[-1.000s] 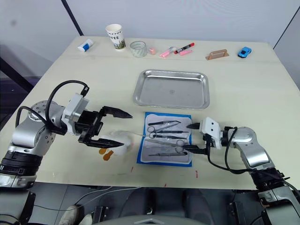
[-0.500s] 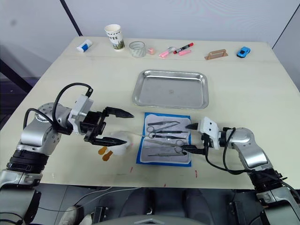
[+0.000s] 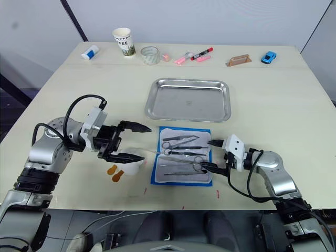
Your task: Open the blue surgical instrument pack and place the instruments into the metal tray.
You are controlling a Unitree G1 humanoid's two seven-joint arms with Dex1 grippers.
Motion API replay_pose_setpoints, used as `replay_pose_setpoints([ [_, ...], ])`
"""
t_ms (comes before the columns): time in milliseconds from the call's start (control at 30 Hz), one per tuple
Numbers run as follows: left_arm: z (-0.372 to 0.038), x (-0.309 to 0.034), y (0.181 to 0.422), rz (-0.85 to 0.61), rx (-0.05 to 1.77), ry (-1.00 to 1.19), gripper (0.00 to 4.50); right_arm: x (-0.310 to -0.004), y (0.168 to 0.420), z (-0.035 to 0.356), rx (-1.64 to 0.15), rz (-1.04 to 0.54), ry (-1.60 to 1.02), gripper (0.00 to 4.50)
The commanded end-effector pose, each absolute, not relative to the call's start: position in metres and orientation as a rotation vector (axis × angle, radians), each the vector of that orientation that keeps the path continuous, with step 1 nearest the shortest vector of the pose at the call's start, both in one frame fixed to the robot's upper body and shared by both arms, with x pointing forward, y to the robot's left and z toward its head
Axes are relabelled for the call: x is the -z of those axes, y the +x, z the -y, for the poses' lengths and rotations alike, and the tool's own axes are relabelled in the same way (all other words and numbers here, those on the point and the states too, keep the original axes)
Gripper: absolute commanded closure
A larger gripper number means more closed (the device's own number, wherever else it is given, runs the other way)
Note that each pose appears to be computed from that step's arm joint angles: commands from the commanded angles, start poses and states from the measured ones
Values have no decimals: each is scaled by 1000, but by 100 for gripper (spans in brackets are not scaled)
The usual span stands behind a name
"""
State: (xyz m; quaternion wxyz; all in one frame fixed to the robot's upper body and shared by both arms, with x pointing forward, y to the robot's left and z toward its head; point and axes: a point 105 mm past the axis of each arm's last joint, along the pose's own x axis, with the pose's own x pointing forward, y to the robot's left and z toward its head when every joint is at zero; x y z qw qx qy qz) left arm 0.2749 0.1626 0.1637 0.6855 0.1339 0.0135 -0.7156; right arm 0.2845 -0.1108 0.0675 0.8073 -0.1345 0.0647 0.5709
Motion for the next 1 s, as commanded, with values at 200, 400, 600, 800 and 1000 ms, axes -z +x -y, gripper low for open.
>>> replay_pose_setpoints([
  [200,-164,-163,273,-9,1633,324,3,-50,278,109,-1240,-184,-277,0],
  [400,-163,-158,275,-16,1630,329,3,-54,279,107,-1261,-154,-246,0],
  [600,-162,-155,277,-16,1631,334,3,-55,285,116,-1268,-165,-299,0],
  [800,-161,-152,279,-13,1630,338,3,-61,280,114,-1312,-154,-240,0],
  [1000,-160,-151,281,-7,1625,345,3,-68,281,109,-1307,-121,-170,0],
])
